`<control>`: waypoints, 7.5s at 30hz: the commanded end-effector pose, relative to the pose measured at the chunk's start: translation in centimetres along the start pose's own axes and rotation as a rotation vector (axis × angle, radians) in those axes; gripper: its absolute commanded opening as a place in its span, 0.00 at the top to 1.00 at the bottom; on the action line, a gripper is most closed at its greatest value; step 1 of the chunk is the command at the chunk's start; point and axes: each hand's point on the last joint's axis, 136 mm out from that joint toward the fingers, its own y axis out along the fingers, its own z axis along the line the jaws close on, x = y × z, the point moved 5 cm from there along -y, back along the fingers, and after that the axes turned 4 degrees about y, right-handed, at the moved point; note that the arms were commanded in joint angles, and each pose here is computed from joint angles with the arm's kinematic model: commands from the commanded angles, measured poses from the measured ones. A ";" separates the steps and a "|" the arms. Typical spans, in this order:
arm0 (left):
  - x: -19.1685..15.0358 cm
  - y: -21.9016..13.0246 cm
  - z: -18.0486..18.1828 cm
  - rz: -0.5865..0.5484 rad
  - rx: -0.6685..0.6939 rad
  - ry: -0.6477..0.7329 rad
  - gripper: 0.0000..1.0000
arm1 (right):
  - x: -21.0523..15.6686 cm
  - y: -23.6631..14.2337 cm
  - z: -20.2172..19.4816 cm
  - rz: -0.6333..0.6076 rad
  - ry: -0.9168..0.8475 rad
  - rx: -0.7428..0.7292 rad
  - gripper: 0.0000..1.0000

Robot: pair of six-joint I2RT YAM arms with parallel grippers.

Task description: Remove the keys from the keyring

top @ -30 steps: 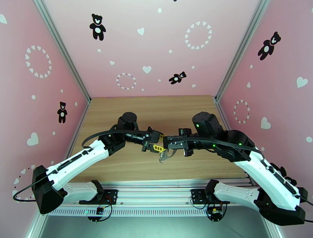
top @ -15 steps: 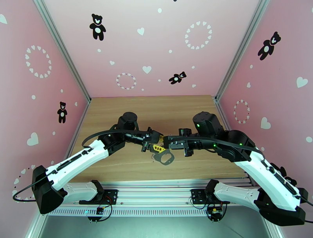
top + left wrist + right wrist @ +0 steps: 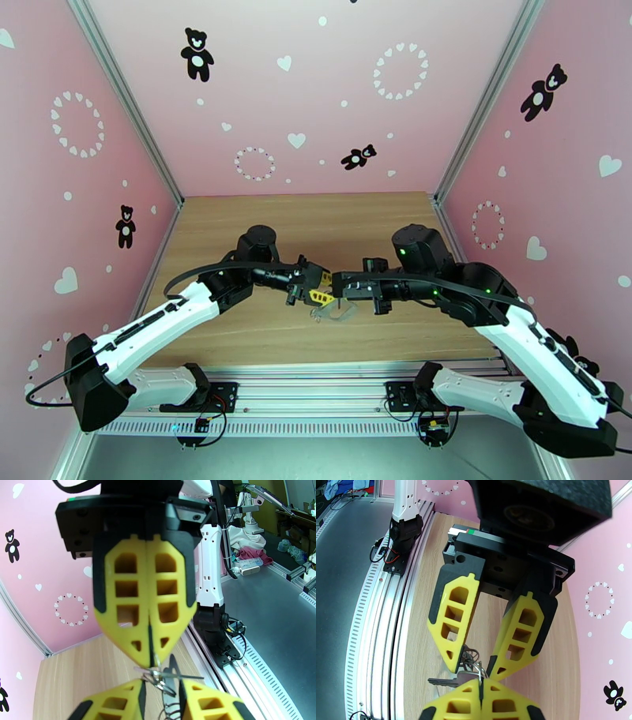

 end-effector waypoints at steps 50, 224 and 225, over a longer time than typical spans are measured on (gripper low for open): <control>1.7 -2.9 3.1 -0.062 0.183 -0.044 0.91 | -2.2 2.4 1.3 0.168 -0.045 -0.017 1.00; -18.9 -12.0 5.1 0.045 1.076 -1.128 1.00 | -15.3 9.5 -3.4 -0.071 1.075 -0.288 1.00; -19.6 -12.5 5.1 0.011 1.091 -1.150 1.00 | -16.4 9.7 -3.5 -0.037 1.120 -0.310 1.00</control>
